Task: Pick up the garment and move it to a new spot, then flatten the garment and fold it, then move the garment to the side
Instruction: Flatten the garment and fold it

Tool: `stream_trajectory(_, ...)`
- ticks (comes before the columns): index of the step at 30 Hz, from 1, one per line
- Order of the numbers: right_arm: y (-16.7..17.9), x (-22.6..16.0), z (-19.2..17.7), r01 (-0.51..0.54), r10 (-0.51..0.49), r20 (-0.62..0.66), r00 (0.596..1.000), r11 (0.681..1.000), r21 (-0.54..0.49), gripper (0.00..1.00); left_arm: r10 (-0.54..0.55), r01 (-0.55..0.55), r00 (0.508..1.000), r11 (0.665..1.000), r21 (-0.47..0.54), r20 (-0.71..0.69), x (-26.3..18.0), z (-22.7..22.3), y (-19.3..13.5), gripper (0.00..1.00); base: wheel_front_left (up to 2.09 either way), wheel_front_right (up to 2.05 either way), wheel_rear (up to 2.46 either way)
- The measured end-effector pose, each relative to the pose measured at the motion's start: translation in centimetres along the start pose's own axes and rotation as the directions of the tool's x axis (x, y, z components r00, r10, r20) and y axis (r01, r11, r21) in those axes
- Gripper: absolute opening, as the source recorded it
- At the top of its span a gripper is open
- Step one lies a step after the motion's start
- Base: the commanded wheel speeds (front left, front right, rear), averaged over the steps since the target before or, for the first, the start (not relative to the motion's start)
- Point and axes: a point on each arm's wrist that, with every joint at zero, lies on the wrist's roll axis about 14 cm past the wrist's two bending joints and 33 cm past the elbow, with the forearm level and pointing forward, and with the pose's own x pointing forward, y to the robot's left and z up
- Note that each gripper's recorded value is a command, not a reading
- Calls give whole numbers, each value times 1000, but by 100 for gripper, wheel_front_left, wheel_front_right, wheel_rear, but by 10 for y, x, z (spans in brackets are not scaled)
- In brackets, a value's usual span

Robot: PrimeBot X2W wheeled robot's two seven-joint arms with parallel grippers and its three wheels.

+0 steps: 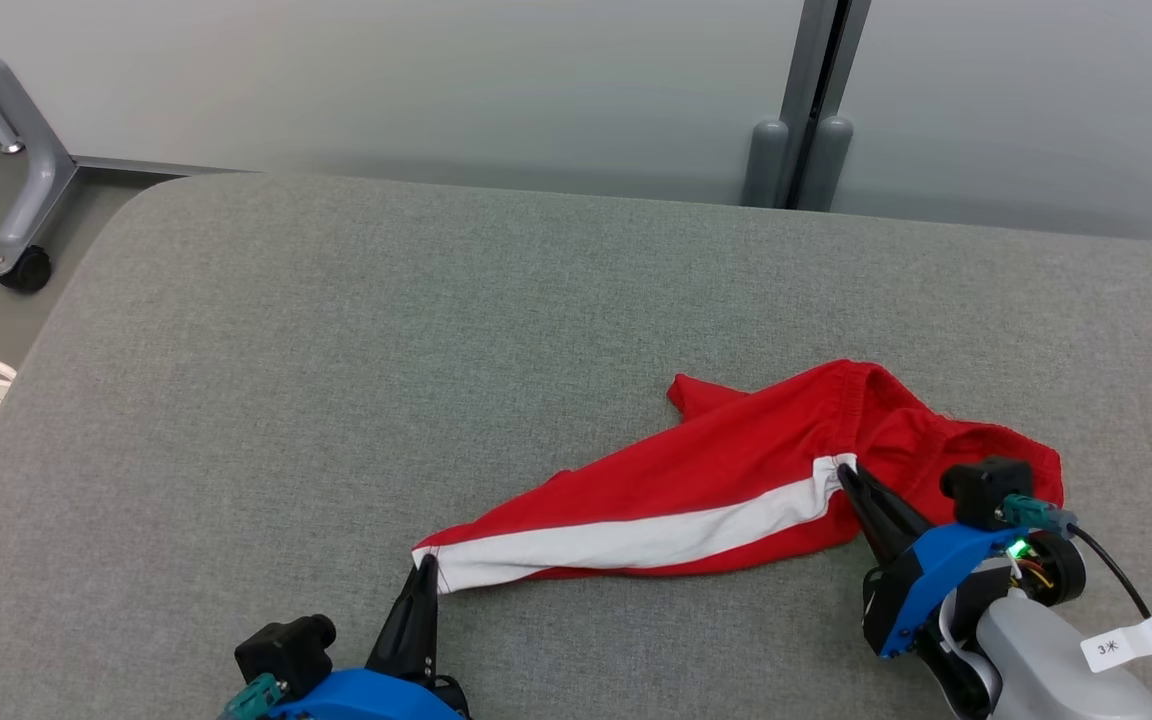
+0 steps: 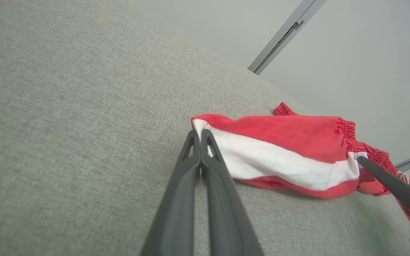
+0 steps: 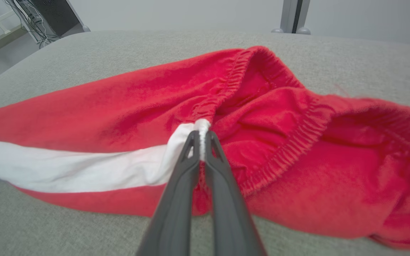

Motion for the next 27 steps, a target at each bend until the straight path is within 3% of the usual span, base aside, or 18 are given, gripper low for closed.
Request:
stream_trajectory(8,-3,0,10,6,-6,26,1000,1000,0,0,-5,5,1000,1000,-6,13,2,4,-2,0,0,0,0)
stream_trajectory(13,-5,-4,57,10,-12,175,985,1000,13,0,-75,73,994,997,29,79,11,28,-22,0,0,0,0)
stream_trajectory(17,-7,-16,111,16,-29,338,941,999,41,0,-177,157,961,982,109,212,25,79,-53,0,0,0,0)
stream_trajectory(21,-11,-36,164,27,-38,485,874,999,31,0,-285,215,892,950,226,352,35,146,-82,0,0,0,0)
stream_trajectory(27,-16,-37,225,43,11,586,810,996,-78,0,-368,192,806,903,385,463,65,229,-103,0,0,0,0)
